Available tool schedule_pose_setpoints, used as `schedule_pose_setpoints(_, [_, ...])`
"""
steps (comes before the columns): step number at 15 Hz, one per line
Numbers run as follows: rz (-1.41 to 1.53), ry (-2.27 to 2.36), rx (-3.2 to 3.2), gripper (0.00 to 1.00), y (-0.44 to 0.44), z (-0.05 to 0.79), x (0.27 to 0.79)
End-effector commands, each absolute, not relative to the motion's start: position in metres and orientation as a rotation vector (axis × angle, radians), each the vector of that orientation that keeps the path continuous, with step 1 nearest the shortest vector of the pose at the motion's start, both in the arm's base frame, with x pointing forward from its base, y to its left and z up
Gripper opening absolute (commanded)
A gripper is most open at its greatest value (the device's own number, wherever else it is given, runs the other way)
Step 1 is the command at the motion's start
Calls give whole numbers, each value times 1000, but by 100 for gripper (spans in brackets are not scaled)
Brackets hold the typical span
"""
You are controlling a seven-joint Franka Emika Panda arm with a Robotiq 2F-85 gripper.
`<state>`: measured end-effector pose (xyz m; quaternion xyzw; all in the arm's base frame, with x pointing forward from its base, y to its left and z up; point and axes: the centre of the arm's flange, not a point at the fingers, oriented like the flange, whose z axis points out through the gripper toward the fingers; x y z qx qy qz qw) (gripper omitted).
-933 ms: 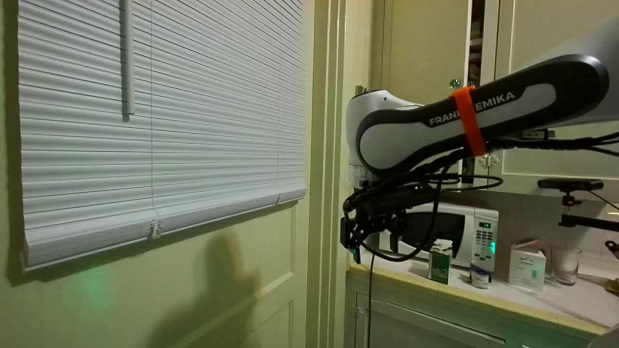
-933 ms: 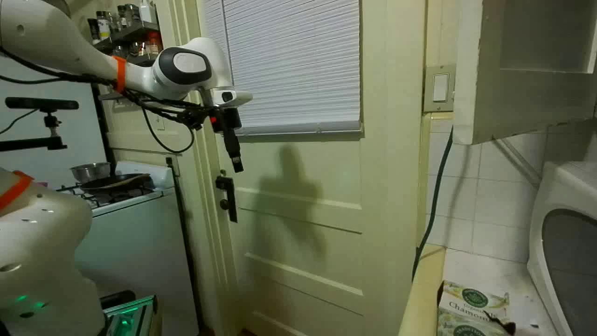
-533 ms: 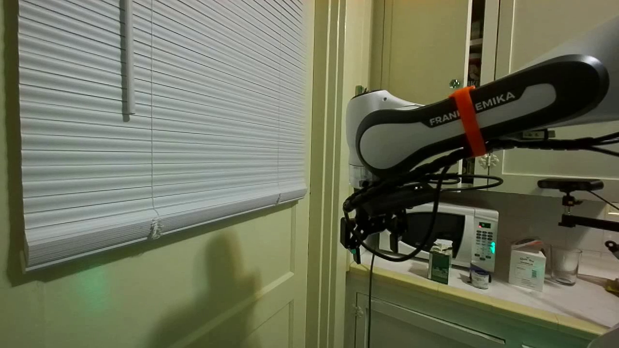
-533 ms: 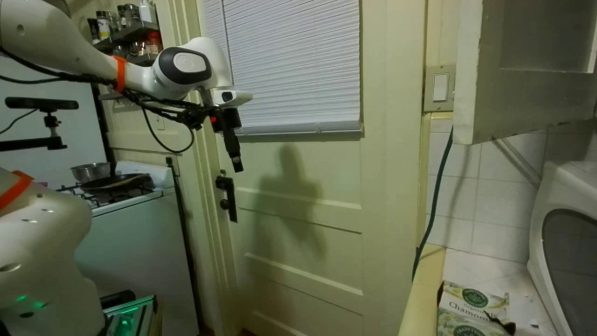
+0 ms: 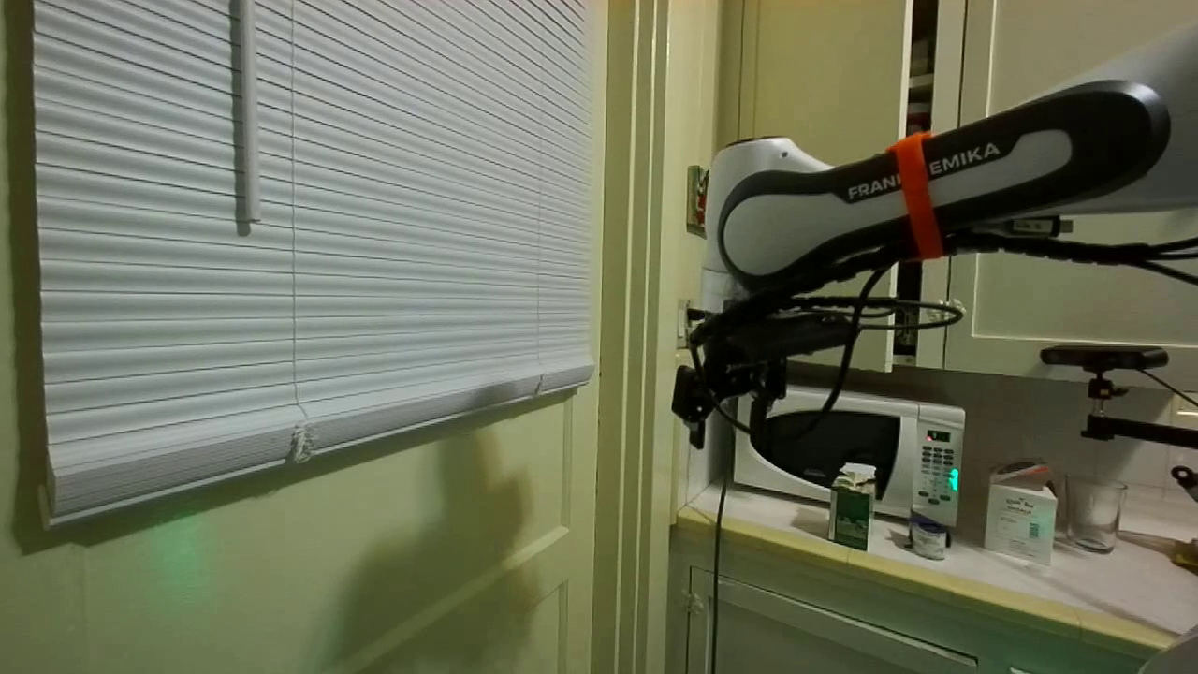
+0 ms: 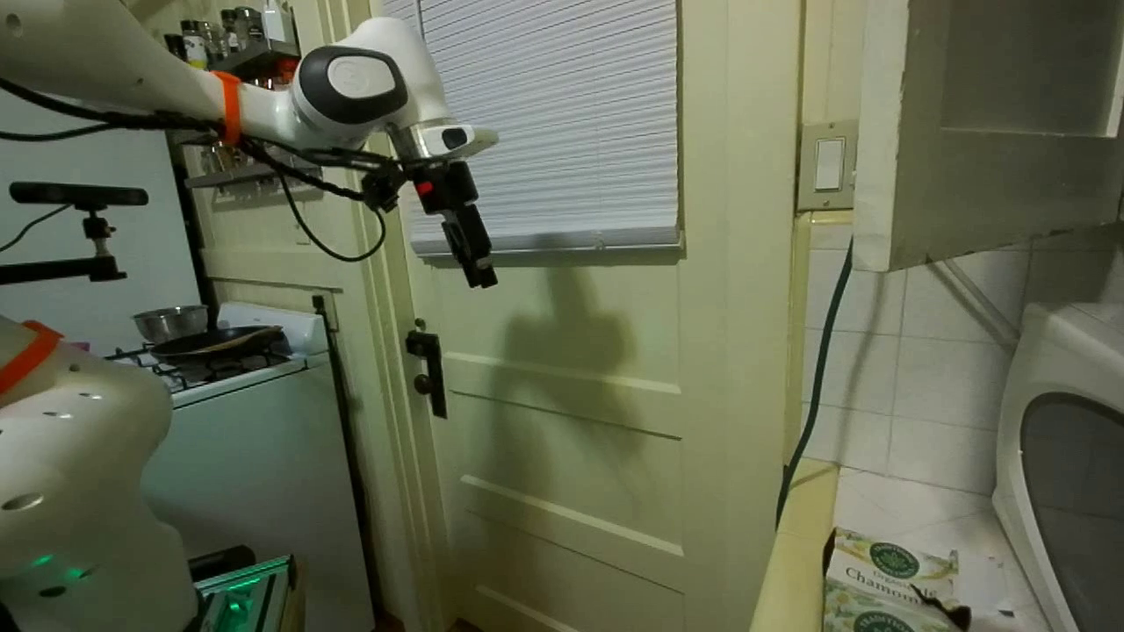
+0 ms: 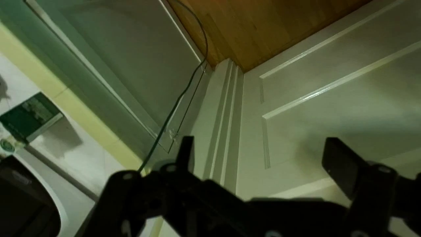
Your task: Turn off the light
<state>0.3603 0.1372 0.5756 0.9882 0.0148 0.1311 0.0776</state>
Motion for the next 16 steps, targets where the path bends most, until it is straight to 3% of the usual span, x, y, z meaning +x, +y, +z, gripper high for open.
schedule_pose_setpoints(1, [488,319,2902,100,111,630,382])
schedule_pose_setpoints(8, [545,618,2732,100,20,721,428])
schedule_pose_setpoints(9, [565,561,2751,100,41,698,405])
schedule_pose_setpoints(16, [568,570,2749,100,41,700,410])
